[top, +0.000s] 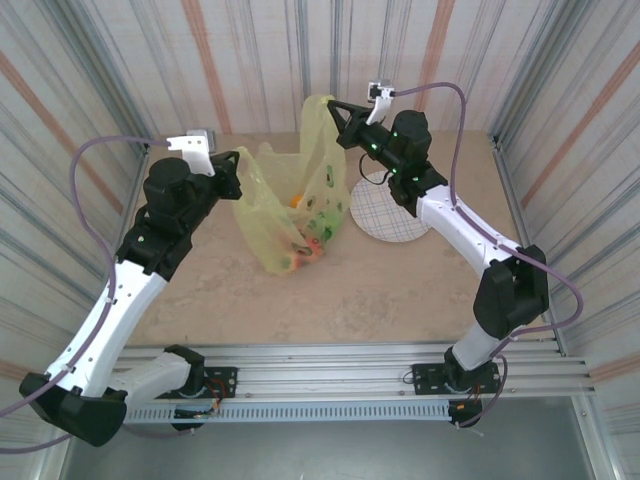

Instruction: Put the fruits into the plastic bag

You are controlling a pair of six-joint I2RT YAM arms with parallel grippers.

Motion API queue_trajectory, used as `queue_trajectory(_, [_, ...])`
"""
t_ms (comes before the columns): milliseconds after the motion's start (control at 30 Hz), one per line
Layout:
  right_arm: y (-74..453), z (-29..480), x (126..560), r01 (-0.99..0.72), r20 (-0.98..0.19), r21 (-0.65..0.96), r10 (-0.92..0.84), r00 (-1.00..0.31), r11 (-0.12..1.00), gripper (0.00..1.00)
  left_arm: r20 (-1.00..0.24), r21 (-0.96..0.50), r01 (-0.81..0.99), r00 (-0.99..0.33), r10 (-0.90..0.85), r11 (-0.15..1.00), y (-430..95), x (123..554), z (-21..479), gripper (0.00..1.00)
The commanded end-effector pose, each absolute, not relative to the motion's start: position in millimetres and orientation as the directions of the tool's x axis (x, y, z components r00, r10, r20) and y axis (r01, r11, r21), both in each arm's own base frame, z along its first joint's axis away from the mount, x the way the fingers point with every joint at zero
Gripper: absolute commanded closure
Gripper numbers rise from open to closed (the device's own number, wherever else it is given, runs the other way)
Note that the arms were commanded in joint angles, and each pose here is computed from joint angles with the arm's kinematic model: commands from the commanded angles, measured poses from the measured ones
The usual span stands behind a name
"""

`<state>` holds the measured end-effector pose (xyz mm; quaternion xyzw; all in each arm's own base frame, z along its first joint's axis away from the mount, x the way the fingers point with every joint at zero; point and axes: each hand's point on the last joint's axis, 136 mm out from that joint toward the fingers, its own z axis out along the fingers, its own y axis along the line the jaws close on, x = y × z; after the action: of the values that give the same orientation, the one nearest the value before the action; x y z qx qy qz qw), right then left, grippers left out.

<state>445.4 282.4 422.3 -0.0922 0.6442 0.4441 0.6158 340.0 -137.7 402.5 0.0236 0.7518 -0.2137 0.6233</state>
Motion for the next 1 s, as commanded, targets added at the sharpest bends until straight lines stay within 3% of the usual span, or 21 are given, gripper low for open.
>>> queue_trajectory(0, [280.0, 431.9, 446.1, -0.678, -0.895, 0.417, 0.405, -0.189, 0.606, 1.00, -0.942, -0.327, 0.341, -0.190, -0.276, 0.881, -141.5, 337.6, 417.9, 1.00])
queue_trajectory(333, [266.1, 372.3, 460.9, -0.589, -0.895, 0.445, 0.352, -0.274, 0.675, 1.00, -0.890, -0.409, 0.402, -0.374, -0.261, 0.819, -174.1, 335.3, 356.9, 1.00])
queue_trajectory(500, [241.4, 335.4, 465.3, -0.506, -0.879, 0.471, 0.336, -0.338, 0.722, 0.98, -0.901, -0.383, 0.443, -0.373, -0.222, 0.810, -179.1, 329.4, 359.8, 0.85])
queue_trajectory(633, [225.5, 331.8, 460.5, -0.481, -0.872, 0.480, 0.336, -0.357, 0.734, 0.74, -0.916, -0.355, 0.479, -0.348, -0.198, 0.803, -180.4, 322.7, 373.7, 0.59])
queue_trajectory(767, [214.0, 349.5, 445.8, -0.492, -0.887, 0.453, 0.319, -0.335, 0.743, 0.42, -0.928, -0.327, 0.485, -0.326, -0.180, 0.811, -174.9, 314.7, 383.4, 0.28])
queue_trajectory(867, [204.7, 362.5, 432.1, -0.494, -0.910, 0.407, 0.291, -0.297, 0.769, 0.24, -0.938, -0.304, 0.467, -0.298, -0.175, 0.831, -164.2, 307.2, 390.1, 0.12])
queue_trajectory(967, [192.8, 372.8, 418.8, -0.482, -0.930, 0.359, 0.263, -0.257, 0.799, 0.14, -0.952, -0.272, 0.446, -0.256, -0.169, 0.853, -151.2, 298.9, 396.9, 0.03])
